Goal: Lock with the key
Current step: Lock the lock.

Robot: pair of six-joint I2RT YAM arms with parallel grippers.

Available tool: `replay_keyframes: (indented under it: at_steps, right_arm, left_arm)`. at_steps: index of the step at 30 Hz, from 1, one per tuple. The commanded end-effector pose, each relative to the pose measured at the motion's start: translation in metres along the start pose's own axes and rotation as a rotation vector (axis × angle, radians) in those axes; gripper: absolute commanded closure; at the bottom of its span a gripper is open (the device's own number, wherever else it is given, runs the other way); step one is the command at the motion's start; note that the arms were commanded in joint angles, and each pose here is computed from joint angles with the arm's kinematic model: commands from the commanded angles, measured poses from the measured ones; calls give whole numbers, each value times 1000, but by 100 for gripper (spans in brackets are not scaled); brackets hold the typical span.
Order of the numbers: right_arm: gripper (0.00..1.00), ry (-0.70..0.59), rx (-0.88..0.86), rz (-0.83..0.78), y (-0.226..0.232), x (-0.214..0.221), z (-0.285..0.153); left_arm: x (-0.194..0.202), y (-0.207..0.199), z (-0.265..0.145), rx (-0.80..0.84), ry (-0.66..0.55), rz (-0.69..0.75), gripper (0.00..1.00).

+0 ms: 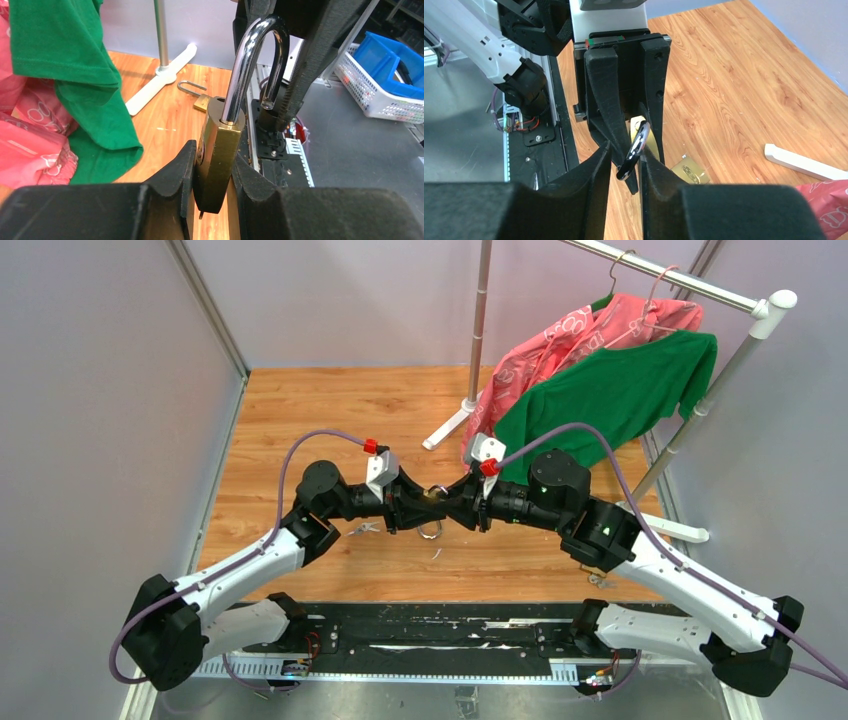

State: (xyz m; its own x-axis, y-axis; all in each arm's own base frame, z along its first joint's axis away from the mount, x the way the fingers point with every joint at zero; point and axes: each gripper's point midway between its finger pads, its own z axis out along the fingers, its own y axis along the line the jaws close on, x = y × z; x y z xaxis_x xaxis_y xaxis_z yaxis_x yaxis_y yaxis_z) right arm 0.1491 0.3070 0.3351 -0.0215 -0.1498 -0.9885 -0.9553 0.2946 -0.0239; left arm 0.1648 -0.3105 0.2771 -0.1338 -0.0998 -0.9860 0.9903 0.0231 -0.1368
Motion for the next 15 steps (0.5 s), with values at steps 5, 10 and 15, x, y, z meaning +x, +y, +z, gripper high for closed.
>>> replay_keyframes:
  at_steps: [5,10,15]
  right_arm:
    - [51,146,-53,-2,14,26,-11]
    - [45,170,-45,-37,9,15,-20]
    - [43,177,-65,-74,5,-5,-26]
  left_arm:
    - [-41,-16,1,44,-118,147,100]
    - [-43,-21,0,61,-118,155,100]
    - [-43,-23,0,71,-118,162,100]
